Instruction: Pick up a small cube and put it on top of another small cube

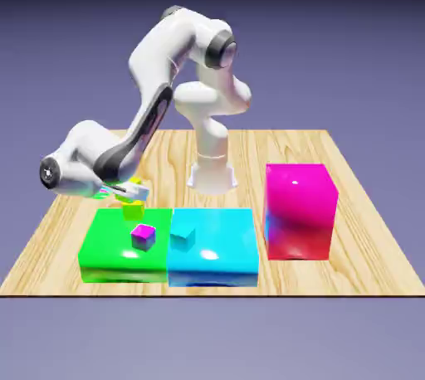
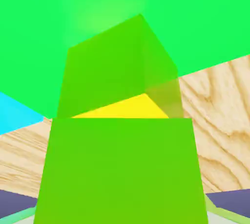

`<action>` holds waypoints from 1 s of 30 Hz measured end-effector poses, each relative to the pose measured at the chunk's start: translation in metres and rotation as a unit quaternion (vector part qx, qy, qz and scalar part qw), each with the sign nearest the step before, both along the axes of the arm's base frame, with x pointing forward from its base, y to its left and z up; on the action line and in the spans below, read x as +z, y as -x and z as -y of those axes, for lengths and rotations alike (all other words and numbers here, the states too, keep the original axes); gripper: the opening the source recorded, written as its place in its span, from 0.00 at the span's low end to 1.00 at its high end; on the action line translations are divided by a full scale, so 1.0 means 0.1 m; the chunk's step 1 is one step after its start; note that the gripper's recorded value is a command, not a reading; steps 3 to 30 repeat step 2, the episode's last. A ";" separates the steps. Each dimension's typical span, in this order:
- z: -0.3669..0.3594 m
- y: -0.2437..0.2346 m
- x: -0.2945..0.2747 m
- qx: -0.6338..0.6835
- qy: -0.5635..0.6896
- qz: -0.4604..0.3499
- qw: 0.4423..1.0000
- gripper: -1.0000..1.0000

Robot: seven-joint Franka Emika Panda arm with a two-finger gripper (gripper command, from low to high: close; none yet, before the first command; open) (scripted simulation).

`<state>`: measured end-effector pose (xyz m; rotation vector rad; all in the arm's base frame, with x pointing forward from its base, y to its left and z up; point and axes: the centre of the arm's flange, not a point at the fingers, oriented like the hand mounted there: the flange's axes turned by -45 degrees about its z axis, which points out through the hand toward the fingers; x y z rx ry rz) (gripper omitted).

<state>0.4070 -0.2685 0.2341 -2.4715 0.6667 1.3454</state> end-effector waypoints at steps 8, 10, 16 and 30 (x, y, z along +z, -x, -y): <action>0.04 -0.07 0.08 0.000 0.000 0.000 1.000 1.00; 0.04 -0.07 0.08 0.000 0.000 0.000 1.000 1.00; 0.04 -0.07 0.08 0.000 0.000 0.000 1.000 1.00; 0.04 -0.07 0.08 0.000 0.000 0.000 1.000 1.00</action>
